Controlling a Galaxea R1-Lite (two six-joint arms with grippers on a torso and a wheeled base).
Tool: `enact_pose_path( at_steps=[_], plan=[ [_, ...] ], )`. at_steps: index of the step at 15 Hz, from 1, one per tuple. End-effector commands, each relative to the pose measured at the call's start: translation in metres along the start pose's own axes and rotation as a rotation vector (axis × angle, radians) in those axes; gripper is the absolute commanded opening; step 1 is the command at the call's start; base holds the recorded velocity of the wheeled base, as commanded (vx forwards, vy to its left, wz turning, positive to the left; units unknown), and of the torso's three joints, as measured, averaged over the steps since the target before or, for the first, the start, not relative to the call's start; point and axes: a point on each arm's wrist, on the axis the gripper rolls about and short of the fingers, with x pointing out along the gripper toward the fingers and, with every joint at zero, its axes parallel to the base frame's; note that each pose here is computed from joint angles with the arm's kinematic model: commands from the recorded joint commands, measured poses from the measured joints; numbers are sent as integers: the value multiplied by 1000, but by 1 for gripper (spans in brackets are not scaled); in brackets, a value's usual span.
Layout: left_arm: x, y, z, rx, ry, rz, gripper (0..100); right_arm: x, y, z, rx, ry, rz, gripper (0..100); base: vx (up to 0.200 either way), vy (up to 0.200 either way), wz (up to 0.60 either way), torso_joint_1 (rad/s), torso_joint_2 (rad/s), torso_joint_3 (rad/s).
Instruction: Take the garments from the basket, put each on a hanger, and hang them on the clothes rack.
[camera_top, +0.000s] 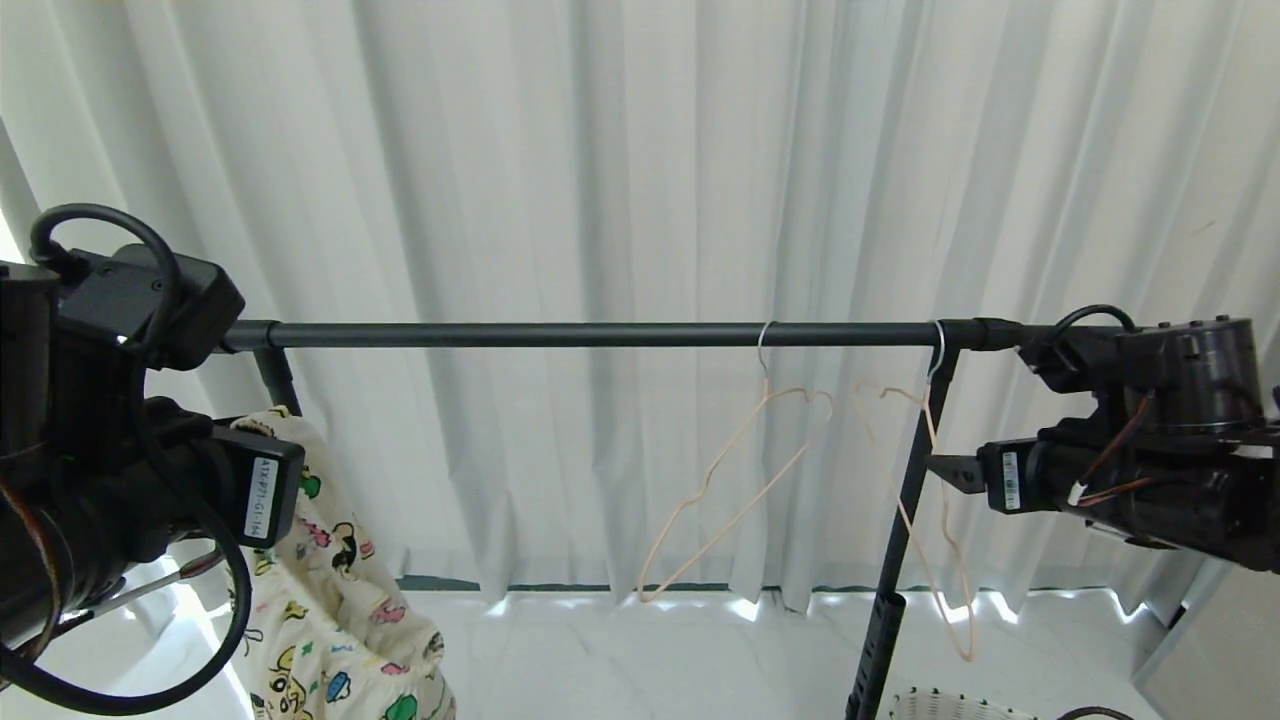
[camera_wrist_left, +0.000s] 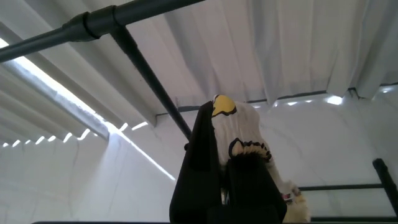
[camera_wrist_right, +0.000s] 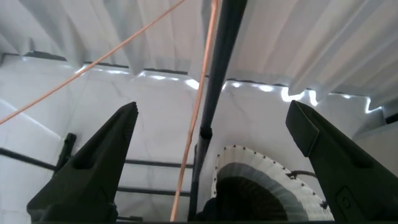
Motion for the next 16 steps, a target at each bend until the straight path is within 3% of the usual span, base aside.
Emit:
enact_pose_path(
  at_steps=[1,2,7,15,16],
  plan=[
    [-3,2,0,-7,-9,2,0,31,-2,-15,-4,83,-30,100,0,0,0,0,0,0],
    [-4,2,0,1,-12,1,0,44,-1,-24,-1,125,-40,100,0,0,0,0,0,0],
    [-10,7,0,30,-32,7,0,88,-2,-43,36,158,-62,100,0,0,0,0,0,0],
    [-16,10,-2,67,-48,8,0,113,3,-44,35,161,-61,100,0,0,0,0,0,0],
    [-16,9,-4,72,-42,5,0,113,3,-44,35,160,-61,0,0,0,0,0,0,0]
  ],
)
